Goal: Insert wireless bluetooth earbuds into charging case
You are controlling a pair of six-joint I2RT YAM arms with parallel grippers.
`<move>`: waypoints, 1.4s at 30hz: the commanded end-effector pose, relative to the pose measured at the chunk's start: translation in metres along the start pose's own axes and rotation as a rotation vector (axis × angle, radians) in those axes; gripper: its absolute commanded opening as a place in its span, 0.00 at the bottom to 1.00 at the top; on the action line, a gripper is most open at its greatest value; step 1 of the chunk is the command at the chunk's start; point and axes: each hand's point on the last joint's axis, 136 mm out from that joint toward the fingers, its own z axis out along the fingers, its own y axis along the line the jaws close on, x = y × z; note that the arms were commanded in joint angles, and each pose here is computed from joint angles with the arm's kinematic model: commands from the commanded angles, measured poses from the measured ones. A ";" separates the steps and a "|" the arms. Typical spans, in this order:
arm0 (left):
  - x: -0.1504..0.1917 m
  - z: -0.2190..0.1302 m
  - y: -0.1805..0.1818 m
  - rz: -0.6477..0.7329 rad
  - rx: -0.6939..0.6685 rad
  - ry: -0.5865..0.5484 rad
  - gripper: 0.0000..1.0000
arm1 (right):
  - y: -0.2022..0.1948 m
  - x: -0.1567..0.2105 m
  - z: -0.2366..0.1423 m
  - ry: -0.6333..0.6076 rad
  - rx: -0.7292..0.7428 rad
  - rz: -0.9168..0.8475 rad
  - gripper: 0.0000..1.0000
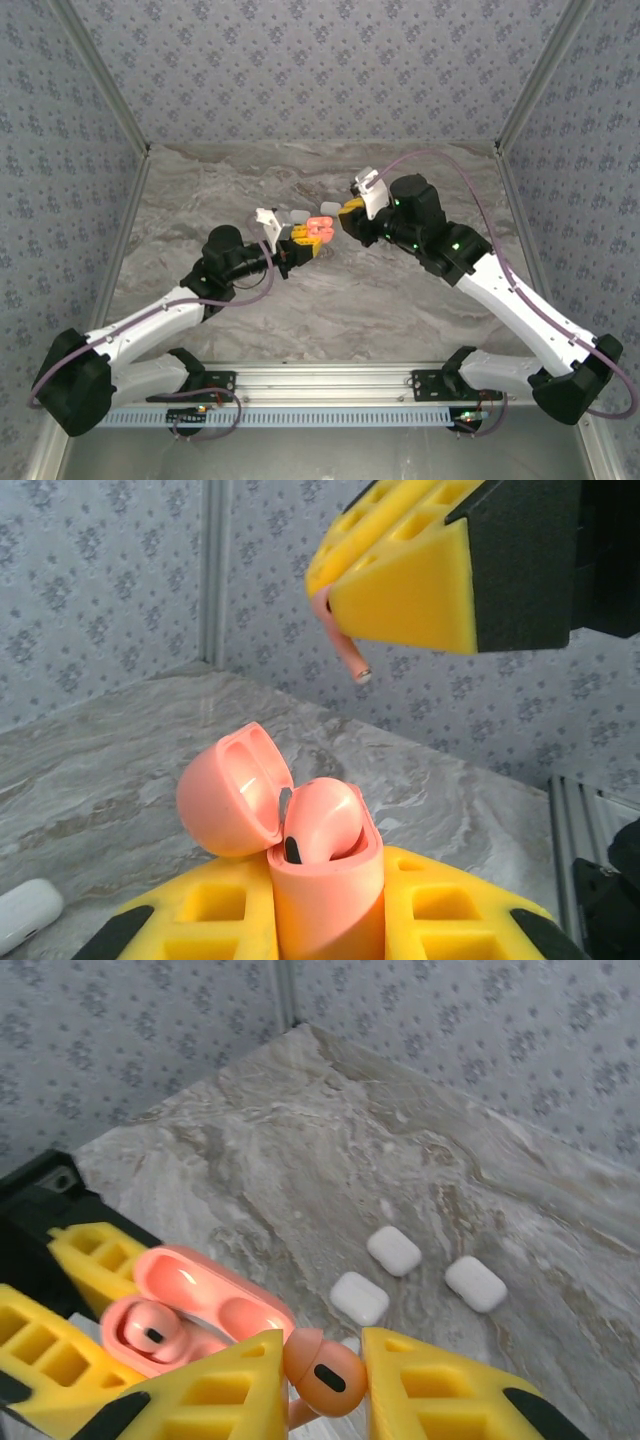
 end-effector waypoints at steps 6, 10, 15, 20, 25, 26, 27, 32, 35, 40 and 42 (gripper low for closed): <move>-0.028 0.003 -0.016 0.027 0.078 -0.065 0.00 | 0.017 -0.006 0.009 -0.016 -0.042 -0.085 0.25; -0.028 0.003 -0.016 0.027 0.078 -0.066 0.00 | 0.018 0.001 0.015 0.014 -0.033 -0.096 0.25; -0.029 0.003 -0.015 0.030 0.072 -0.068 0.00 | 0.018 0.010 0.019 0.044 -0.031 -0.098 0.24; -0.029 0.003 -0.014 0.031 0.066 -0.070 0.00 | 0.016 0.021 0.022 0.081 -0.011 -0.106 0.25; -0.030 0.003 -0.014 0.031 0.064 -0.071 0.00 | 0.013 0.027 0.023 0.099 0.018 -0.117 0.25; -0.030 0.003 -0.014 0.032 0.065 -0.071 0.00 | 0.013 0.027 0.023 0.100 0.020 -0.117 0.25; -0.030 0.003 -0.013 0.031 0.062 -0.072 0.00 | 0.014 0.028 0.024 0.102 0.017 -0.117 0.25; -0.030 0.003 -0.010 0.030 0.043 -0.076 0.00 | 0.024 0.030 0.024 0.109 -0.036 -0.096 0.26; -0.031 0.002 -0.009 0.031 0.036 -0.082 0.00 | 0.029 0.030 0.021 0.114 -0.073 -0.063 0.30; -0.032 0.002 -0.010 0.032 0.036 -0.093 0.00 | 0.039 0.018 0.014 0.097 -0.146 0.010 0.42; -0.033 0.001 -0.010 0.034 0.039 -0.096 0.00 | 0.038 0.009 0.008 0.074 -0.164 0.038 0.49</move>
